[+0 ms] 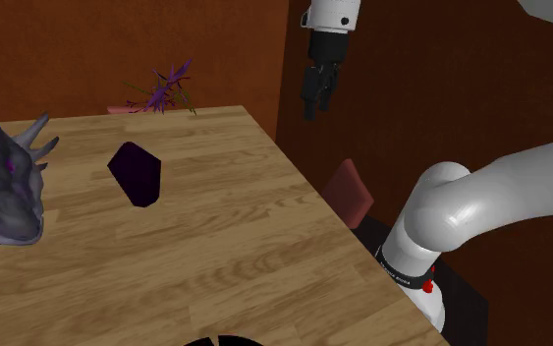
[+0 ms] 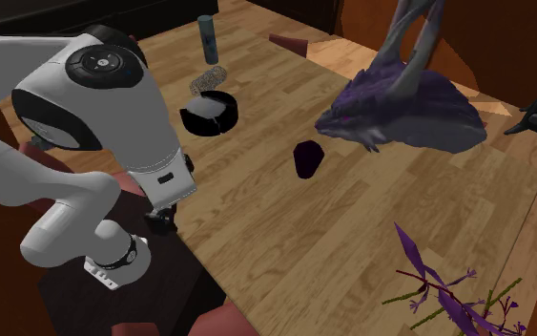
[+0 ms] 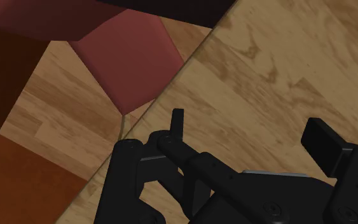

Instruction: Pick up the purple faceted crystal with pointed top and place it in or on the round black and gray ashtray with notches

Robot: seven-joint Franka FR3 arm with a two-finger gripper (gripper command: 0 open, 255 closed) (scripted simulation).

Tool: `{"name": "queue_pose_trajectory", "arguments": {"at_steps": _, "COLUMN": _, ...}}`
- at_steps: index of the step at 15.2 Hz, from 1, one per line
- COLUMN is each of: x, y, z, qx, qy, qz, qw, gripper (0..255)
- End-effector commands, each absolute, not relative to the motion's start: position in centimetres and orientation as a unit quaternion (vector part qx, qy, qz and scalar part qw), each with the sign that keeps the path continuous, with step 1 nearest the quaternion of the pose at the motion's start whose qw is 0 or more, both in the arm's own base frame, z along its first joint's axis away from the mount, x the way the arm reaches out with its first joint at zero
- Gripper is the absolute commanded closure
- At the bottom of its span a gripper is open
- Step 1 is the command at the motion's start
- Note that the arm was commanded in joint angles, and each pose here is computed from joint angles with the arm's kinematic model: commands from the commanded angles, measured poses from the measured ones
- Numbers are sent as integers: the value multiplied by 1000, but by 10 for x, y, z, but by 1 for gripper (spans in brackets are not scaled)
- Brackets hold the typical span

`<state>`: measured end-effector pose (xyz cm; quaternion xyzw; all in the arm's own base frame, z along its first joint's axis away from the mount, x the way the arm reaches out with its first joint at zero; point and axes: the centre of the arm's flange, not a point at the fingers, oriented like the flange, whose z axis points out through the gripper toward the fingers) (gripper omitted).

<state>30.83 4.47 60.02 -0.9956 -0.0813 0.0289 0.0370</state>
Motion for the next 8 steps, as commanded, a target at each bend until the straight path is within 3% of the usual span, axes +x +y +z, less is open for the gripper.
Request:
{"name": "queue_pose_trajectory", "arguments": {"at_steps": 1, "x": 308, "y": 45, "z": 600, "qx": -996, "qy": -81, "qz": 29, "qw": 37, "gripper": 0}}
{"name": "queue_pose_trajectory", "arguments": {"at_steps": 8, "x": 371, "y": 104, "z": 585, "qx": -992, "qy": -103, "qz": 28, "qw": 64, "gripper": 0}}
